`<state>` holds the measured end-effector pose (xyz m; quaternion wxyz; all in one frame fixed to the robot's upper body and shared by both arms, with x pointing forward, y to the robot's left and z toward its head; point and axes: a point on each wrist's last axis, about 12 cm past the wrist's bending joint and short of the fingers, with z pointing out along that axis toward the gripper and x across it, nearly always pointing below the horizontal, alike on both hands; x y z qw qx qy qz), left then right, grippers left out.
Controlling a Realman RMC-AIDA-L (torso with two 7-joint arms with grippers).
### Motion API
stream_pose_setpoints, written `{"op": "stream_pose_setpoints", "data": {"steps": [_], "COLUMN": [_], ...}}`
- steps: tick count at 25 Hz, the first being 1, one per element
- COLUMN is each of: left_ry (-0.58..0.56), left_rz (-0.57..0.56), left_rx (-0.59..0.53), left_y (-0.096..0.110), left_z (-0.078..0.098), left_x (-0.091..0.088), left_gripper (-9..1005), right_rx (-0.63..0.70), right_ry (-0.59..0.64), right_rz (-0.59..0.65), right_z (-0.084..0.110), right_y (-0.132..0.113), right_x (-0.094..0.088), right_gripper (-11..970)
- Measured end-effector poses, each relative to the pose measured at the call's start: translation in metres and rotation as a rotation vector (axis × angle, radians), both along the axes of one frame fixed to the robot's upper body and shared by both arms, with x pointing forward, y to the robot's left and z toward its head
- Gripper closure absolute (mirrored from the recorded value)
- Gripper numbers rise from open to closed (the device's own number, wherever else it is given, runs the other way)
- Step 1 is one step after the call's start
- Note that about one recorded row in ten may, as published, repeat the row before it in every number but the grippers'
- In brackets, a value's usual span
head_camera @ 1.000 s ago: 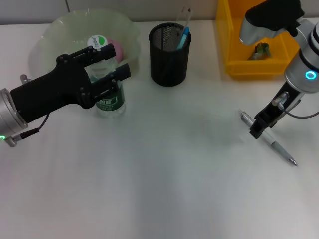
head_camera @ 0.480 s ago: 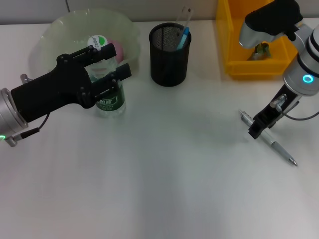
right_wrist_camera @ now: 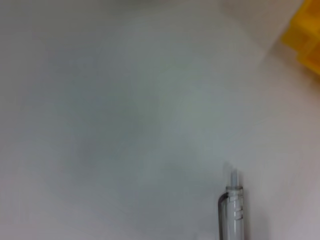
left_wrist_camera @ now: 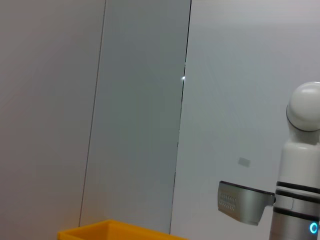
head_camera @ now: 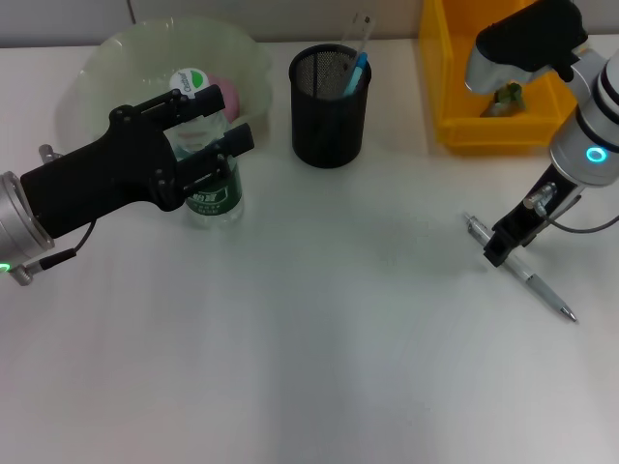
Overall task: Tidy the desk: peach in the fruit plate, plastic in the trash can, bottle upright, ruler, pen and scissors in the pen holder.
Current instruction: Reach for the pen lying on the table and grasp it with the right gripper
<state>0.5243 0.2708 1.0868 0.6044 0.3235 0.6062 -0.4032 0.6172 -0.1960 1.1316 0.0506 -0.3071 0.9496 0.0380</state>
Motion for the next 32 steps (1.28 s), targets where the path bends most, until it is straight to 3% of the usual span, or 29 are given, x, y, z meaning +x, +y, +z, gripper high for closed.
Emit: {"op": "stream_pose_setpoints", "data": {"steps": [23, 32], "left_ry": [-0.003, -0.001], "left_rz": [-0.003, 0.003], "left_rx": [0.0, -0.006], "left_y": [-0.0012, 0.0003], "left_z": [0.0012, 0.0005], "left_x": [0.0019, 0.0], "left_gripper": [410, 409], "right_rx": [-0.013, -0.017], "right_ry": [-0.014, 0.006], "right_rz": [0.032, 0.03], "right_z": [-0.0027, -0.0066], "right_y": [0.0074, 0.0068], "right_x": [0.0006, -0.0012], "right_gripper": [522, 574]}}
